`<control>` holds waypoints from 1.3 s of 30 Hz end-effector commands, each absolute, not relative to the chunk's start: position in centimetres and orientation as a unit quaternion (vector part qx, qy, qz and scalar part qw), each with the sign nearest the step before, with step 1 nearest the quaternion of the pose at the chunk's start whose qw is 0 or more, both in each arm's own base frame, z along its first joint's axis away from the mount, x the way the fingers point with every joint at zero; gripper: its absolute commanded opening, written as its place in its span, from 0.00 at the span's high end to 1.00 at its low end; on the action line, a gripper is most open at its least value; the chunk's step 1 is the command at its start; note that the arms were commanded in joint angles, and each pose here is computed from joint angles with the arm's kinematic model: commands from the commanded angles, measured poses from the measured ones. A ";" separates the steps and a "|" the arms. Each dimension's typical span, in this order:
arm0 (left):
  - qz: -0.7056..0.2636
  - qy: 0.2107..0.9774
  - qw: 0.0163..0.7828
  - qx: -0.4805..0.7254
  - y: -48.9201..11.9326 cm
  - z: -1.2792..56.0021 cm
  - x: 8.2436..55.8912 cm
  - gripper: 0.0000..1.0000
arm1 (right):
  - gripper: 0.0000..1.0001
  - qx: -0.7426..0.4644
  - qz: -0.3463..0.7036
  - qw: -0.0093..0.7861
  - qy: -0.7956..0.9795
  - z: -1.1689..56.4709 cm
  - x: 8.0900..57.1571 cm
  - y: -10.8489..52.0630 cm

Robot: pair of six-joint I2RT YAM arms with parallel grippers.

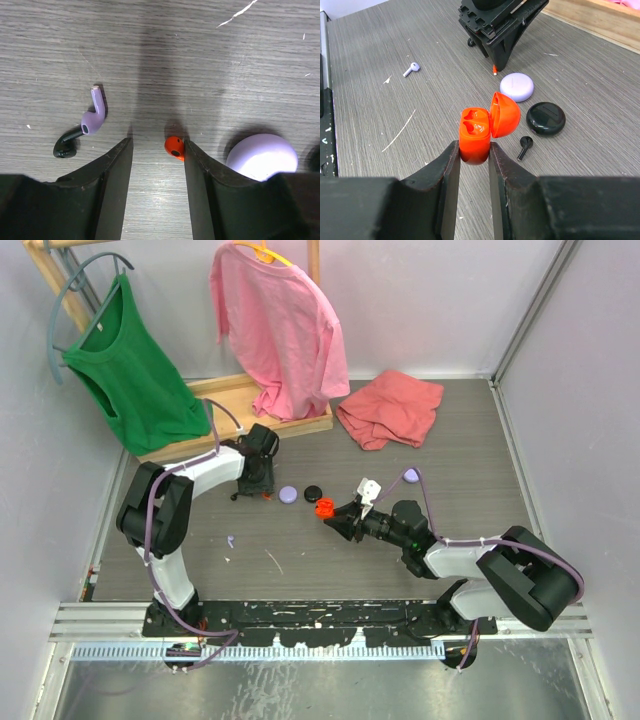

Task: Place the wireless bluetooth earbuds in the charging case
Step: Pick up the earbud from the center of the board.

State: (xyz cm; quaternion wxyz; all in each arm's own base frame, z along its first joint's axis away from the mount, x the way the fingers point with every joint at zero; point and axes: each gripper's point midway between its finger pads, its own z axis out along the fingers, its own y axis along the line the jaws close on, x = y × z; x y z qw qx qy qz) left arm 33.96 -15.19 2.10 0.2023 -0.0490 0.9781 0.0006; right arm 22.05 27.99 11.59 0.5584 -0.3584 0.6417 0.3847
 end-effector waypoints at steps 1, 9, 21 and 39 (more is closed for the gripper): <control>-0.001 0.975 0.221 -0.033 -15.4 3.9 34.7 0.55 | 0.99 -0.361 0.392 0.590 0.607 14.4 22.7 28.8; -0.003 0.977 0.213 -0.023 -16.0 3.3 35.5 0.65 | 0.99 -0.361 0.392 0.588 0.608 14.2 22.7 28.8; -0.008 0.981 0.190 -0.024 -16.0 2.5 34.3 0.71 | 0.99 -0.363 0.394 0.586 0.608 14.3 22.6 28.9; -0.002 0.963 0.267 0.032 -16.3 8.8 33.2 0.88 | 0.99 -0.355 0.411 0.596 0.591 15.6 22.1 29.1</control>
